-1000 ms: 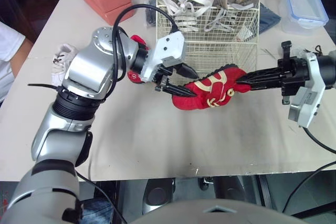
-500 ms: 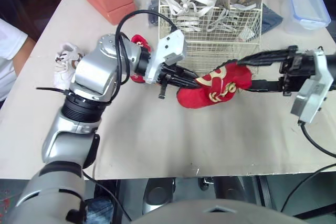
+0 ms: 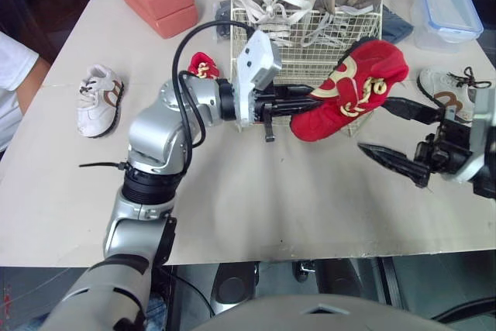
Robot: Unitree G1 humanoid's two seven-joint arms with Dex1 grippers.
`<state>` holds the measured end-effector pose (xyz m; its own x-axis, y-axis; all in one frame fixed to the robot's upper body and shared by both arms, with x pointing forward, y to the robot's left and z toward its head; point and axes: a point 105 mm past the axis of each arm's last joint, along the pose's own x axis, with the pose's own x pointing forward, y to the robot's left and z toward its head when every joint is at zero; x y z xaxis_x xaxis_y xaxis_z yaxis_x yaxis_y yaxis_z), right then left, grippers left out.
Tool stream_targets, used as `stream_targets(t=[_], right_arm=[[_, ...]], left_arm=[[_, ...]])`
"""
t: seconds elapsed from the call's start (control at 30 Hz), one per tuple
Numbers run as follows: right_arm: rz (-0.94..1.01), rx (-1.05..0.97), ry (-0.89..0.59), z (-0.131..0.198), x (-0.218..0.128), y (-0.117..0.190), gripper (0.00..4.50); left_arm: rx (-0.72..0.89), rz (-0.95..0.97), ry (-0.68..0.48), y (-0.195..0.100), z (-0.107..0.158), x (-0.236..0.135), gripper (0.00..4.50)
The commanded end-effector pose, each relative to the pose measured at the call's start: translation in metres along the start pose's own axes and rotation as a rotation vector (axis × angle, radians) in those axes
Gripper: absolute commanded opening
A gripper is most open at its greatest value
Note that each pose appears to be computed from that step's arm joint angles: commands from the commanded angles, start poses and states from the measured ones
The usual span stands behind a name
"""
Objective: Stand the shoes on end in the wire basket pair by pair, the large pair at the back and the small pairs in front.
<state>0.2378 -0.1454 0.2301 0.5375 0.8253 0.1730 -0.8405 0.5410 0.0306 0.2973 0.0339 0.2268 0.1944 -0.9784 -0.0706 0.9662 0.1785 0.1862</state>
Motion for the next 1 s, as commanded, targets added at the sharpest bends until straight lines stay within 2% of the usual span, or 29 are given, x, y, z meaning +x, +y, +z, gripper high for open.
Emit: stream_targets(t=[0.03, 0.1, 0.2, 0.47, 0.63, 0.7, 0.77, 0.83, 0.93, 0.97, 1.0], right_arm=[[-0.054, 0.109, -0.113, 0.017, 0.01, 0.004, 4.4], [-0.086, 0.136, -0.134, 0.02, 0.014, 0.001, 4.4], [-0.108, 0.117, -0.105, 0.016, 0.015, -0.002, 3.71], [-0.141, 0.101, -0.016, 0.002, 0.02, -0.007, 0.12], [-0.158, 0.092, -0.036, 0.008, 0.023, -0.008, 0.06], [-0.164, 0.089, -0.082, 0.02, 0.024, -0.008, 0.0], [-0.163, 0.087, -0.127, 0.032, 0.023, -0.008, 0.0], [-0.164, 0.082, -0.163, 0.043, 0.023, -0.007, 0.0], [-0.176, 0.071, -0.212, 0.057, 0.023, -0.008, 0.0], [-0.183, 0.074, -0.233, 0.062, 0.024, -0.01, 0.0], [-0.195, 0.076, -0.258, 0.067, 0.025, -0.011, 0.0]], left_arm=[[0.06, 0.019, -0.036, -0.004, 0.009, -0.001, 0.34], [0.059, 0.026, -0.037, -0.004, 0.008, -0.001, 0.34], [0.053, 0.031, -0.049, -0.004, 0.009, 0.0, 0.34], [0.034, 0.001, -0.079, -0.009, 0.013, 0.006, 0.34], [0.015, -0.008, -0.073, -0.01, 0.013, 0.005, 0.34], [0.005, -0.035, -0.085, -0.015, 0.016, 0.004, 1.36], [0.02, -0.012, -0.094, -0.013, 0.018, 0.002, 1.96], [0.047, 0.031, -0.1, -0.007, 0.021, -0.002, 3.01], [0.052, 0.073, -0.116, -0.001, 0.026, -0.012, 4.24], [0.058, 0.081, -0.115, -0.001, 0.028, -0.016, 4.45], [0.059, 0.093, -0.111, -0.001, 0.028, -0.02, 4.45]])
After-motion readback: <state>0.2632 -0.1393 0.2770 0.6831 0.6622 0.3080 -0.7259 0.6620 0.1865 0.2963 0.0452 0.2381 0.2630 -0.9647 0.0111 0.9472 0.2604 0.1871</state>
